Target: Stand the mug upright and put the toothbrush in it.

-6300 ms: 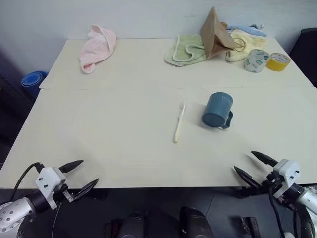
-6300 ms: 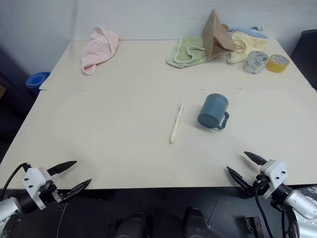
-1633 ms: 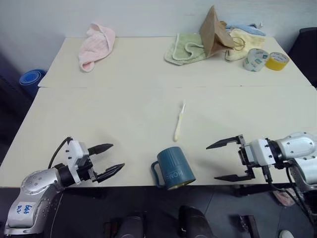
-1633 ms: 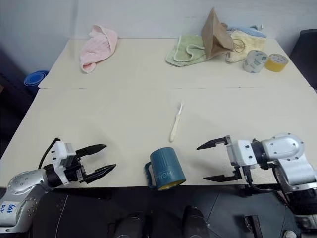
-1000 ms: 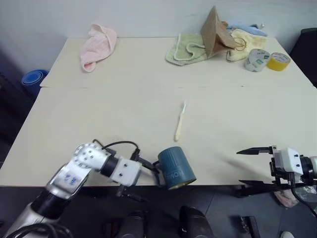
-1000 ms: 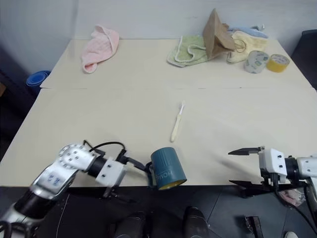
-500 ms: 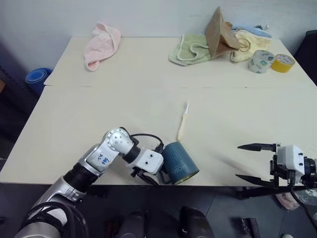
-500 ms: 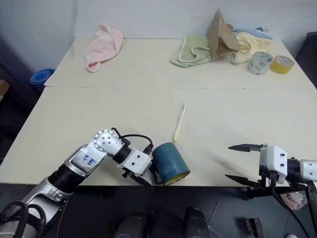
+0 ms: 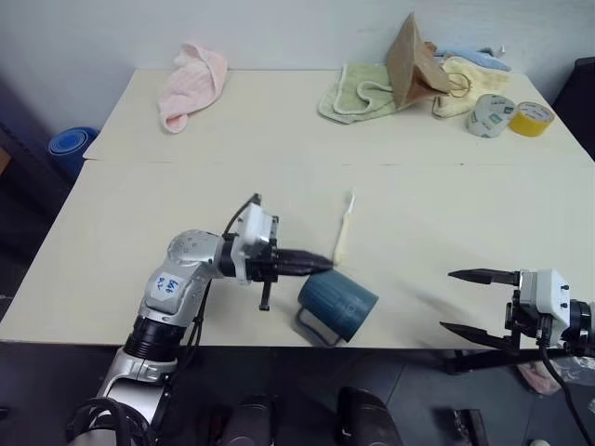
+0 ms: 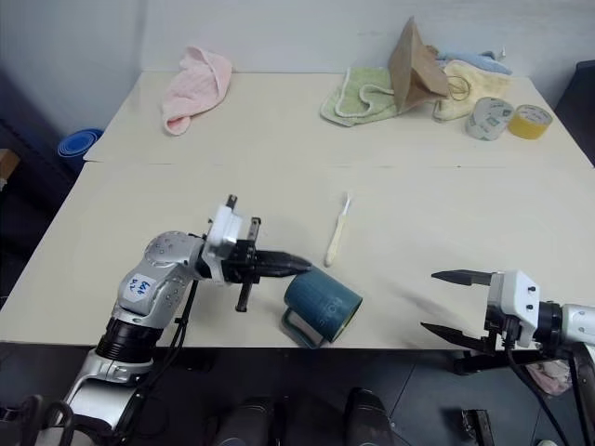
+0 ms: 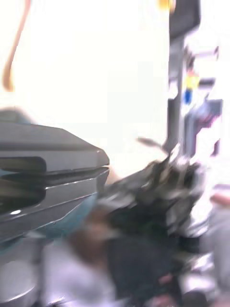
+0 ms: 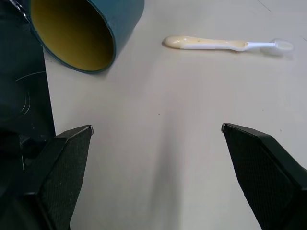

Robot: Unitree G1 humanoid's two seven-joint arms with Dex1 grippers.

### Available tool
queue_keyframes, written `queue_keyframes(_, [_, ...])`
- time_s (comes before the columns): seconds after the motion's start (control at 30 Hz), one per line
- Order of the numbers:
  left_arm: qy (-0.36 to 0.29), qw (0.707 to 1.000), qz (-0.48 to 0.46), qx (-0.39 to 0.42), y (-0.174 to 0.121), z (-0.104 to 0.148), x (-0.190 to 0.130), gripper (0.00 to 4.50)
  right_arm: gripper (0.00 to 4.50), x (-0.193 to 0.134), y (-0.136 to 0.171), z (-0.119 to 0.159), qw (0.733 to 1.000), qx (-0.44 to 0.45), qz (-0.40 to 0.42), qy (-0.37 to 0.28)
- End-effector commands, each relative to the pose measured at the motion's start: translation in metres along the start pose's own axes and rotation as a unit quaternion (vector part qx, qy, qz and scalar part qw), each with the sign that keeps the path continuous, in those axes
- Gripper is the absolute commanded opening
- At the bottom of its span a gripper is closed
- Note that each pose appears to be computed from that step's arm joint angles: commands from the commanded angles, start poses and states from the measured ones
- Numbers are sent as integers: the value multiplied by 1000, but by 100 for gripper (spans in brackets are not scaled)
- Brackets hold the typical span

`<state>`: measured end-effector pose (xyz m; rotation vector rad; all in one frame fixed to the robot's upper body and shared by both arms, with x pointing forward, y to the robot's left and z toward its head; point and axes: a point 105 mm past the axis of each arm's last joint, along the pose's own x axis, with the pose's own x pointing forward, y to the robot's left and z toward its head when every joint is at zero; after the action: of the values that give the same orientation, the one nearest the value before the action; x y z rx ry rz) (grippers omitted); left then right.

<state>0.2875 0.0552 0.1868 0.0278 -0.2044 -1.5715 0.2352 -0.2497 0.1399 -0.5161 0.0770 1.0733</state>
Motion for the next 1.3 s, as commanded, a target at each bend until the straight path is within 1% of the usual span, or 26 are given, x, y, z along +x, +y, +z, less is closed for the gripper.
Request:
queue_keyframes(0.03, [43,999,-21,9,-12,-21,-5,5,450,1,-4,5,1000,-3,-13,-16])
queue_keyframes(0.07, [70,996,-47,24,-20,-27,-7,5,450,2,-4,6,1000,-2,-15,-16])
queue_keyframes(0.1, [76,995,-64,29,-25,-26,-7,5,450,2,-4,6,1000,-1,-17,-17])
queue_keyframes(0.13, [68,995,-68,28,-26,-20,-7,5,450,2,-5,6,1000,0,-20,-16])
queue_keyframes(0.2, [55,995,-70,32,-26,-10,-8,41,450,1,-4,5,1000,2,-22,-14])
queue_keyframes(0.23, [59,994,-80,37,-29,-5,-11,53,450,1,-4,5,1000,4,-24,-12])
queue_keyframes(0.3, [81,990,-102,57,-36,0,-19,101,450,-1,-4,4,1000,7,-28,-8])
queue_keyframes(0.37, [107,984,-118,77,-42,0,-27,164,450,-3,-2,3,999,12,-31,-5])
queue_keyframes(0.43, [118,981,-128,86,-48,-2,-30,216,450,-7,0,1,999,14,-33,-3])
queue_keyframes(0.47, [128,979,-134,82,-51,-5,-30,251,450,-8,1,1,999,15,-33,-2])
queue_keyframes(0.53, [158,970,-164,80,-61,-18,-32,303,450,-9,2,1,999,15,-32,-2])
queue_keyframes(0.57, [184,964,-168,89,-61,-29,-33,303,450,-10,2,2,999,9,-30,-6])
queue_keyframes(0.67, [233,953,-171,94,-59,-53,-31,303,450,-9,4,11,999,-12,-26,-31])
queue_keyframes(0.77, [280,938,-178,99,-55,-75,-20,303,450,-3,15,29,996,-48,0,-73])
queue_keyframes(0.87, [294,934,-176,103,-52,-85,-7,303,450,3,28,32,995,-52,23,-84])
queue_keyframes(1.0, [299,934,-169,100,-49,-89,9,303,450,4,33,28,996,-38,20,-79])
queue_keyframes(1.07, [316,929,-168,99,-47,-94,12,303,450,2,35,24,997,-30,18,-73])
queue_keyframes(1.17, [334,926,-146,99,-39,-98,14,245,450,1,38,20,997,-21,13,-69])
queue_keyframes(1.3, [343,924,-138,95,-34,-97,16,129,450,2,38,19,997,-15,5,-71])
